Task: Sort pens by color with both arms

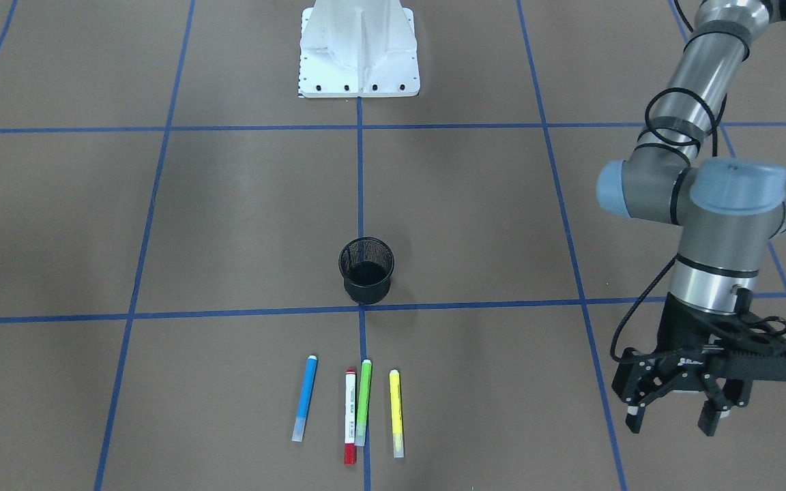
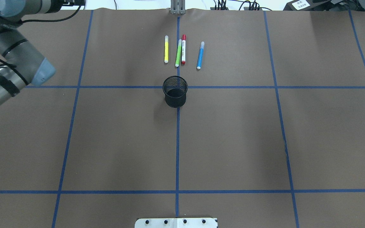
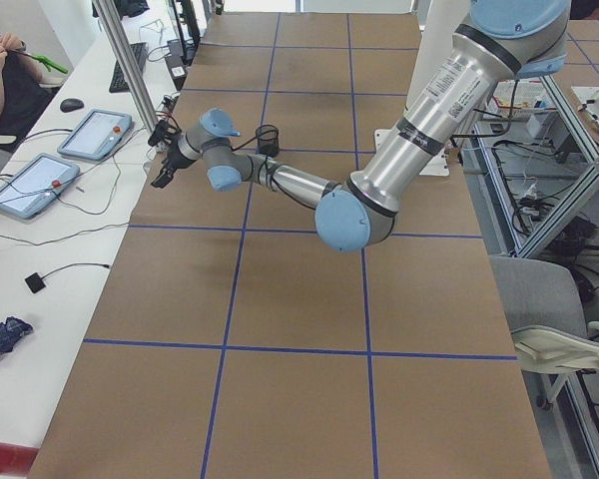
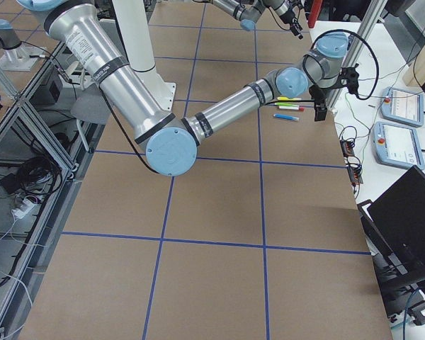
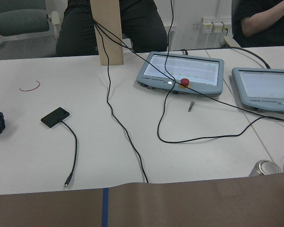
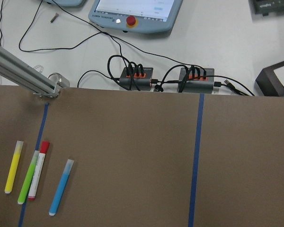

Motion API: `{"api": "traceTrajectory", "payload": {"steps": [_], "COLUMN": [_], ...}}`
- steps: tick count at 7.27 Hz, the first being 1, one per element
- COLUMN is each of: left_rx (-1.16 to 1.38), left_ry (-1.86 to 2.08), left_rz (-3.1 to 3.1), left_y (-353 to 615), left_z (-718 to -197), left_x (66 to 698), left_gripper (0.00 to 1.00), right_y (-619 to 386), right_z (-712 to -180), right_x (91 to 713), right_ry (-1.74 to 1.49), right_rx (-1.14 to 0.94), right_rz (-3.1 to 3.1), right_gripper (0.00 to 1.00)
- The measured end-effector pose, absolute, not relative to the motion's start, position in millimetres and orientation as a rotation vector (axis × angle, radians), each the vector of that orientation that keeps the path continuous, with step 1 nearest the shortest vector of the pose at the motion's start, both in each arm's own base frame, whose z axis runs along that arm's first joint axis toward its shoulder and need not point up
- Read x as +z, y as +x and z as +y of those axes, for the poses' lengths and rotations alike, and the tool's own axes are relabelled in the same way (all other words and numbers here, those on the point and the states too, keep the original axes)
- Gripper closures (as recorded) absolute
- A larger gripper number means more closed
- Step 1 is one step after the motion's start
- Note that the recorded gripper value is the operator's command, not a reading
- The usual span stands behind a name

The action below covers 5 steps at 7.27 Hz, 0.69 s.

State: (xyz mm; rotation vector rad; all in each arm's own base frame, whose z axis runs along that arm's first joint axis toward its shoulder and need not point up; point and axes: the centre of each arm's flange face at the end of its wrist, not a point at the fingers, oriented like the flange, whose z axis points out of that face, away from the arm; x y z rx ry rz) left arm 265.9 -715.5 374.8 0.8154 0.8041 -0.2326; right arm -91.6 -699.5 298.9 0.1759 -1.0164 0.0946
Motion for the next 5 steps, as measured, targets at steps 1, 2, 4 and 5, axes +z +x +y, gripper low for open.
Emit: {"api": "traceTrajectory", "payload": {"steps": [1, 2, 4, 5], "left_rx": [-0.207, -0.2, -0.222, -0.229], "left_ry": [0.782, 0.746, 0.68, 0.62], "left_rz": [0.823, 0.84, 0.829, 0.819], "left_y": [231.7, 201.9, 161.9, 141.2], "left_z": [-712.7, -710.4, -700.0, -691.9], "left_x": [400.2, 420.4, 466.3, 494.5], "left_gripper": [0.0, 0.0, 0.0, 0.0], "right_y": [-84.7, -79.3, -64.8, -54.8], "right_z": [-682.6, -669.6, -650.5, -642.6], "right_x": [326.2, 352.3, 399.4, 416.8], "right_ry": [0.121, 0.085, 0.028, 0.007], "right_rx": [0.122, 0.145, 0.194, 0.22], "right_rz": [-1.013, -1.004, -0.985, -0.979], "right_gripper": [0.01, 0.01, 0.01, 0.01]}}
